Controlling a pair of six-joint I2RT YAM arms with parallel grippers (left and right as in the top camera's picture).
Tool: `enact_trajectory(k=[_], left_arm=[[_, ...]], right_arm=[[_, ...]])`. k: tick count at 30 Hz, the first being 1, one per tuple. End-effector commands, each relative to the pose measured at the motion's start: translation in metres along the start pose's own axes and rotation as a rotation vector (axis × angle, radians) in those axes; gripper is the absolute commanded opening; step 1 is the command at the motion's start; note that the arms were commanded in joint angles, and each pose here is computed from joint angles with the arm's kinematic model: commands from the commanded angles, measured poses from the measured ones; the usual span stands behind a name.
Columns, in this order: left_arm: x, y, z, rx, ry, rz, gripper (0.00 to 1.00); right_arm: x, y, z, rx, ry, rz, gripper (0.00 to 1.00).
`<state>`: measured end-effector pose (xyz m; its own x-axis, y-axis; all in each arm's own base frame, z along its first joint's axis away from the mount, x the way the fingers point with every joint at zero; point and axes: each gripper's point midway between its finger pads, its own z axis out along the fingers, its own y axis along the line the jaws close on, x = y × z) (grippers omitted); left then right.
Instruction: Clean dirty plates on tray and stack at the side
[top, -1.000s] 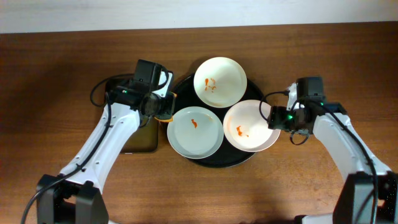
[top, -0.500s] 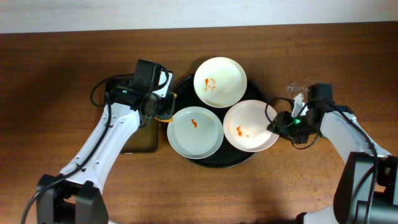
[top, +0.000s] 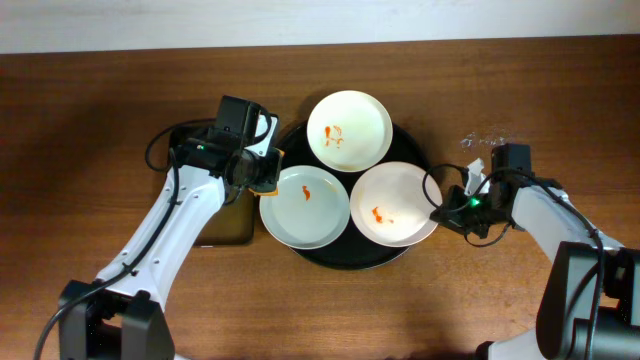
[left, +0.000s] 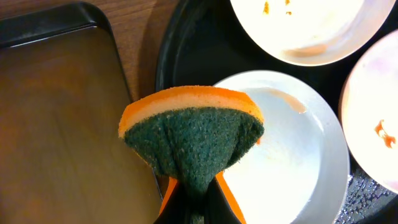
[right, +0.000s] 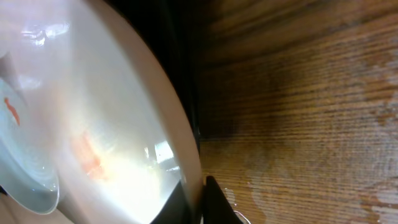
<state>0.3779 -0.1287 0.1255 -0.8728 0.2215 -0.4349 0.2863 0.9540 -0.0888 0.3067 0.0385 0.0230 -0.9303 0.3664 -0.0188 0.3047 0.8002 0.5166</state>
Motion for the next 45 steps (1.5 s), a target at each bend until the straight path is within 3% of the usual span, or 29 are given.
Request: enact_trajectory(k=[1, 5, 7, 14, 18, 22, 29, 36, 45], left_arm=[[-0.011, -0.004, -0.012, 0.014, -0.044, 0.025, 0.0], [-0.011, -0.008, -0.012, 0.02, -0.043, 0.032, 0.0], [-0.012, -0.029, -0.012, 0.1, -0.049, 0.055, 0.0], [-0.037, -0.154, -0.028, 0.365, -0.231, 0.284, 0.0], [-0.035, -0.222, -0.002, 0.457, -0.238, 0.189, 0.0], [-0.004, -0.266, 0.037, 0.478, -0.171, 0.237, 0.0], [0.019, -0.263, 0.069, 0.354, -0.118, 0.261, 0.0], [0.032, -0.262, 0.088, 0.346, -0.066, 0.264, 0.0], [0.017, -0.214, 0.109, 0.066, -0.135, 0.24, 0.0]], right_arm=[[0.003, 0.001, 0.003, -0.015, 0.013, -0.002, 0.04], [-0.004, 0.004, -0.001, -0.018, -0.003, -0.011, 0.04], [-0.008, 0.005, -0.003, -0.012, -0.012, -0.015, 0.04], [-0.008, -0.004, -0.003, 0.044, -0.018, -0.011, 0.04], [-0.008, -0.004, -0.003, 0.044, -0.018, -0.011, 0.04], [-0.007, -0.005, -0.003, 0.045, -0.015, -0.01, 0.04], [-0.007, -0.005, -0.003, 0.045, -0.012, -0.009, 0.04], [-0.005, -0.005, -0.003, 0.046, -0.006, -0.005, 0.04], [-0.002, -0.006, -0.003, 0.05, 0.006, 0.002, 0.04]])
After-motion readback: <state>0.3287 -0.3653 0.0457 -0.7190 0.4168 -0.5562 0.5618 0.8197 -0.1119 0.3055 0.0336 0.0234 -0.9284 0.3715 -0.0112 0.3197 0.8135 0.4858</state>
